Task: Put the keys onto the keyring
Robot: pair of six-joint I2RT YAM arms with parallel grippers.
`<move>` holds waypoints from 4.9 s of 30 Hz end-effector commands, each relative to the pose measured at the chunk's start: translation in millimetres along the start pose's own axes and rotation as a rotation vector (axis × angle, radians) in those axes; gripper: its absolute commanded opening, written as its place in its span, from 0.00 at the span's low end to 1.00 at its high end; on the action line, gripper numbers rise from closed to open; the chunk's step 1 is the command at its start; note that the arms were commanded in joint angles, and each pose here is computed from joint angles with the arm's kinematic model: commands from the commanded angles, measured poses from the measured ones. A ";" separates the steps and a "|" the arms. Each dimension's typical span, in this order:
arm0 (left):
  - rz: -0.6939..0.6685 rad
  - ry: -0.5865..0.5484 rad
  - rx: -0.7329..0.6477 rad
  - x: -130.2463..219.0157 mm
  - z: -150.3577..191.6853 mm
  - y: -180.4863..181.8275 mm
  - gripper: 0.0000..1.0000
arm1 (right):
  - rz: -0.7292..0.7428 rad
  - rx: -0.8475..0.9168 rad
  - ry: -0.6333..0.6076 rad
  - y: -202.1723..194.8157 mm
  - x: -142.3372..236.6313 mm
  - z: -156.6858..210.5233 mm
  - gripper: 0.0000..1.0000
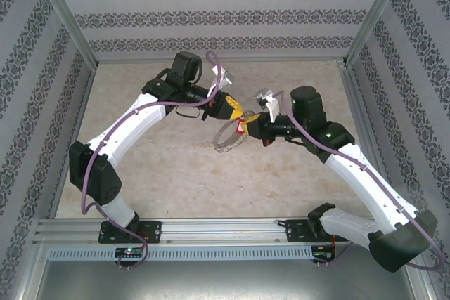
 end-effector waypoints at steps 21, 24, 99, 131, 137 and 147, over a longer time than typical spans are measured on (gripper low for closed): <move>0.012 -0.044 -0.049 2.5 -8.1 -0.1 0.00 | 0.055 0.046 -0.049 9.4 17.6 -14.6 0.00; -0.004 -0.046 -0.052 2.4 -8.2 0.7 0.00 | 0.061 0.045 -0.041 10.2 18.4 -16.5 0.00; -1.009 -0.215 0.156 122.7 24.5 5.7 0.56 | 0.230 -0.005 0.309 -54.9 -86.9 -89.7 0.00; -0.984 -0.244 0.223 119.7 33.5 15.9 0.57 | 0.351 -0.251 0.355 -189.9 -128.5 -89.7 0.00; -0.968 -0.254 0.229 117.9 33.3 16.8 0.57 | 0.389 -0.283 0.392 -205.4 -121.0 -72.7 0.00; -0.951 -0.256 0.234 116.2 34.2 18.8 0.57 | 0.501 -0.355 0.526 -231.9 -115.8 -26.1 0.00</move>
Point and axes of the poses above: each hand's point on the last joint's axis, 136 mm out from that joint toward the fingers, its own x axis back along the fingers, its own y axis along the line the jaws close on, z = x × y, the point moved 9 cm from there along x, back along the fingers, and after that the axes turned 13 degrees about -x, right-handed, at the moved point
